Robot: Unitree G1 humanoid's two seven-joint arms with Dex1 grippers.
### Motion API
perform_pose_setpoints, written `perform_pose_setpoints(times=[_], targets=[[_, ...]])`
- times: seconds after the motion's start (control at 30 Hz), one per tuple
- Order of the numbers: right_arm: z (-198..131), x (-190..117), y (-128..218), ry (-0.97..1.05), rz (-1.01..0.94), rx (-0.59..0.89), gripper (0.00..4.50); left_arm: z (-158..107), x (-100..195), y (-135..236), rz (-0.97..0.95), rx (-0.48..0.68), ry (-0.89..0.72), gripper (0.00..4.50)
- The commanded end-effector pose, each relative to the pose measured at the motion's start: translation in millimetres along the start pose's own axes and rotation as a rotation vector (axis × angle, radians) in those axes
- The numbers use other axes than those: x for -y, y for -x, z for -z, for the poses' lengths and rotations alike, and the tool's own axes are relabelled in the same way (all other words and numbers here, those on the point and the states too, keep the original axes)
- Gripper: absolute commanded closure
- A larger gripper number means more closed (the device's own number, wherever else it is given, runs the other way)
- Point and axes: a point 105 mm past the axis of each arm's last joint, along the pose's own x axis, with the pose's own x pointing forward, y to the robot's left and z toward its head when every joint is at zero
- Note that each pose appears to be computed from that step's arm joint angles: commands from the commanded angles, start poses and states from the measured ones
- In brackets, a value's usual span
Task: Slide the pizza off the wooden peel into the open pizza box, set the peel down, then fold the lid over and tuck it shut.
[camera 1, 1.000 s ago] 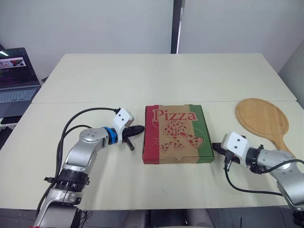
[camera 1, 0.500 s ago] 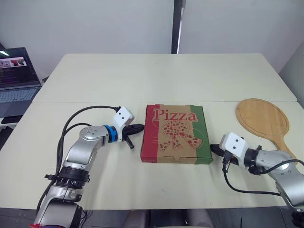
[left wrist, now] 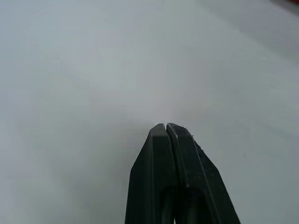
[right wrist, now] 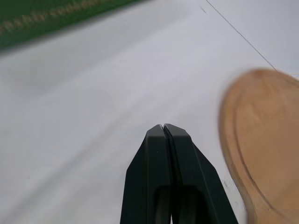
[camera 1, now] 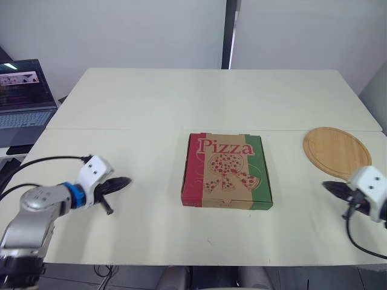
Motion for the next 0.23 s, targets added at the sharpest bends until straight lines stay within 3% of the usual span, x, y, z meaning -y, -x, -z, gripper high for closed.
perform_pose_setpoints(times=[0.03,0.23], targets=[[9.0,28.5,21.2,0.006,0.078,-0.022,4.45,-0.7,-6.2,18.9,-0.073,0.020,-0.002,4.50],[36.9,60.0,31.9,-0.018,0.179,-0.088,4.45,13.8,-1.2,22.8,-0.107,0.010,0.061,4.50]])
